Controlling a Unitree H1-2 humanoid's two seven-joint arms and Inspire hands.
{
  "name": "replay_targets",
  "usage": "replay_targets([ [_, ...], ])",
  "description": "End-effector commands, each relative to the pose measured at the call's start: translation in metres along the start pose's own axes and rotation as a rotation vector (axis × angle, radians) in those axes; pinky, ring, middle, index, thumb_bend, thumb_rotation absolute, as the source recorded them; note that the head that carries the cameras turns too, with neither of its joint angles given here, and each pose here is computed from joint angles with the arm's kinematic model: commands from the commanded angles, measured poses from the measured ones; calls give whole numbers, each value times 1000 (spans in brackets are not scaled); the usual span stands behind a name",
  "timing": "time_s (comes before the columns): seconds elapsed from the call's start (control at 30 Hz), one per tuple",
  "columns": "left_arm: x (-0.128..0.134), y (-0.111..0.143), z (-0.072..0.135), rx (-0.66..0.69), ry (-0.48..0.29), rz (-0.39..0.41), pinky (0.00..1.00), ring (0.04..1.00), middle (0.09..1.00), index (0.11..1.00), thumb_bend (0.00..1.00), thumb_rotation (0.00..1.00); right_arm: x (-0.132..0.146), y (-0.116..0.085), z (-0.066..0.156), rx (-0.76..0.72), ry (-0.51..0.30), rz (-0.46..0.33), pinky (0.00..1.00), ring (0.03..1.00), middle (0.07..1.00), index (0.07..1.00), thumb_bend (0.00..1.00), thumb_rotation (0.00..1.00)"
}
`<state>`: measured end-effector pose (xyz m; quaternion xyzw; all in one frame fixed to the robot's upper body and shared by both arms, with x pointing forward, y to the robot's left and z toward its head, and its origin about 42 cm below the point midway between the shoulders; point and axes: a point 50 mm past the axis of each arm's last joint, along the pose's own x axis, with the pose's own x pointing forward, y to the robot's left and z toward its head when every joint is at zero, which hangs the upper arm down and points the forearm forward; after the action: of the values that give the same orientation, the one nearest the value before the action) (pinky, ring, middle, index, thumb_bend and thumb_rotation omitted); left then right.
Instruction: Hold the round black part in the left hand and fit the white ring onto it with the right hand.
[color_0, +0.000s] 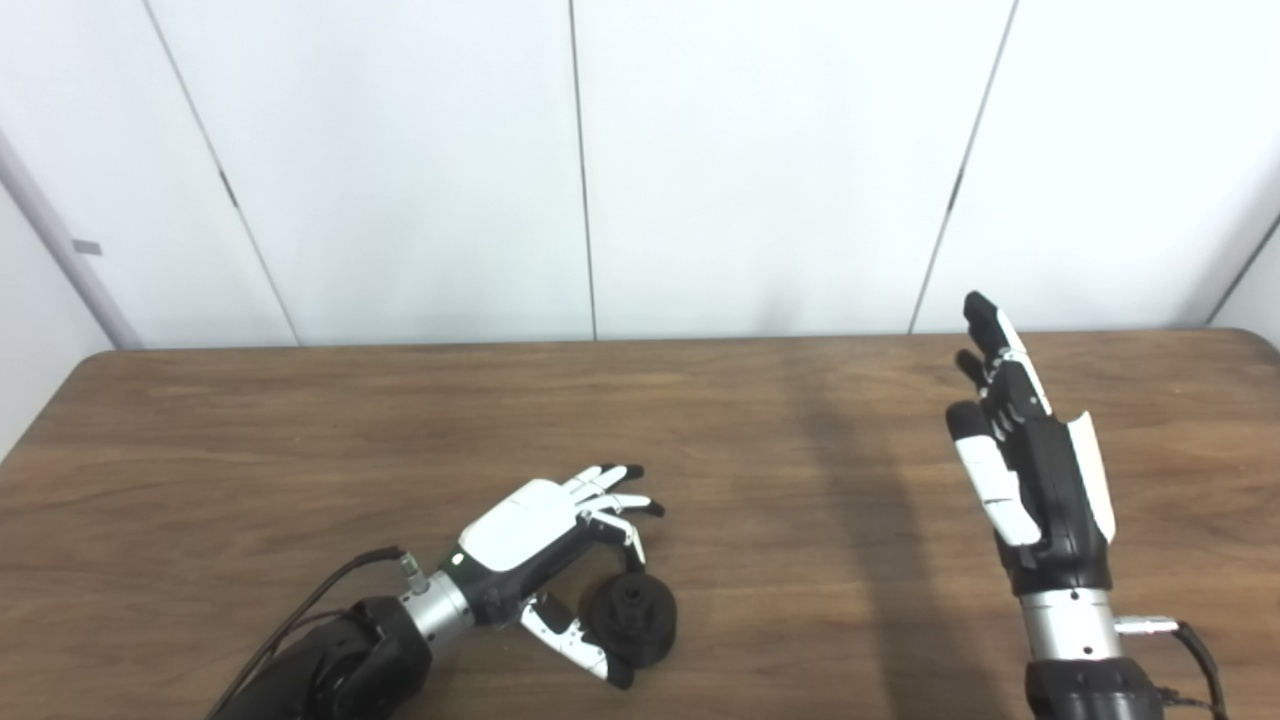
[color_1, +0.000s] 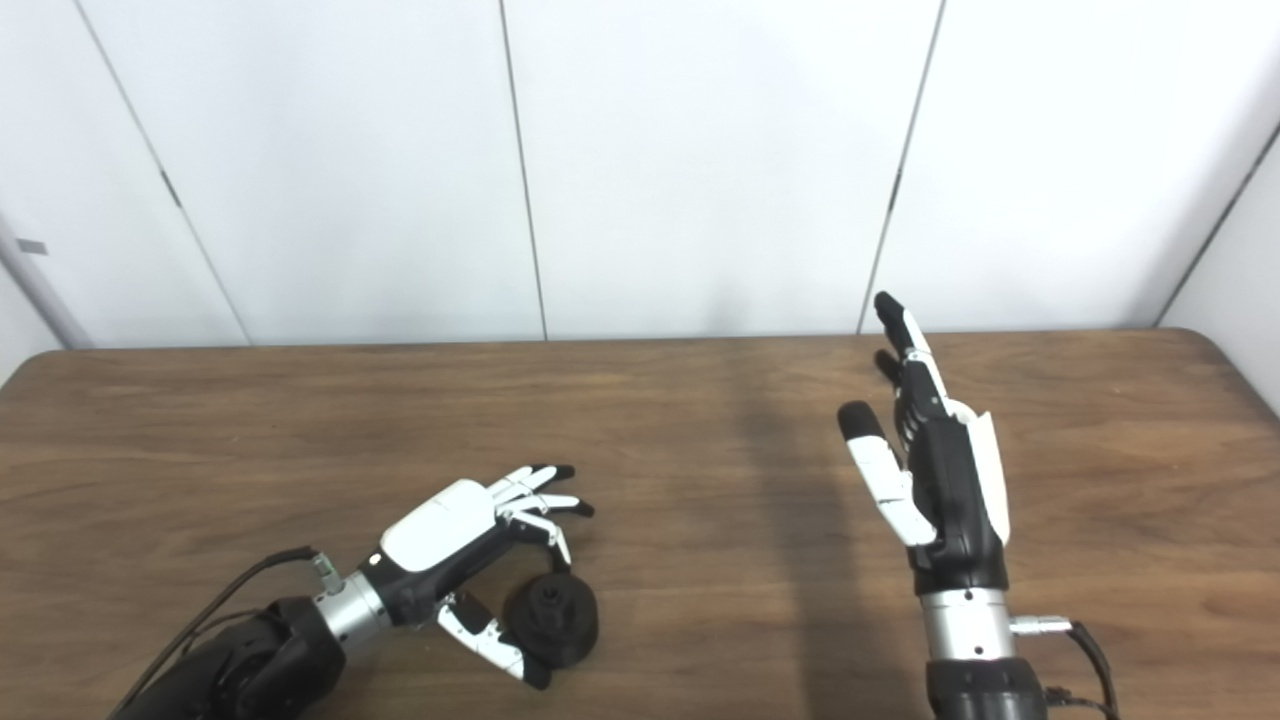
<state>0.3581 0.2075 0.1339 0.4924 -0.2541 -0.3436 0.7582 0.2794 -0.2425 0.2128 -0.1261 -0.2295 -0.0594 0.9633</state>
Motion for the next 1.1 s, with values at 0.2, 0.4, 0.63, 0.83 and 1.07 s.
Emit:
replay_targets([
  [0.2, -6, -1, -10, 38, 12, -65, 1000, 1000, 873, 478, 524, 57, 13, -36, 21, -133, -27, -90, 955, 960, 945, 932, 492, 872],
  [0.4, -4, -5, -15, 23, 26, -59, 1000, 1000, 870, 478, 525, 58, 19, -60, 31, -212, -10, -123, 981, 972, 943, 909, 489, 819],
  [0.63, 4, -7, -25, 0, 49, -61, 1000, 1000, 867, 478, 524, 56, 17, -74, 35, -292, 77, -76, 861, 929, 928, 890, 524, 556],
  [0.83, 5, -12, -30, -13, 62, -45, 1000, 1000, 861, 477, 524, 56, 26, -104, 23, -456, 149, -56, 699, 817, 845, 832, 604, 345],
  [1.07, -1, -16, -32, -12, 72, -41, 1000, 1000, 865, 478, 525, 60, 61, -140, 9, -656, 153, -7, 825, 894, 869, 757, 671, 213],
])
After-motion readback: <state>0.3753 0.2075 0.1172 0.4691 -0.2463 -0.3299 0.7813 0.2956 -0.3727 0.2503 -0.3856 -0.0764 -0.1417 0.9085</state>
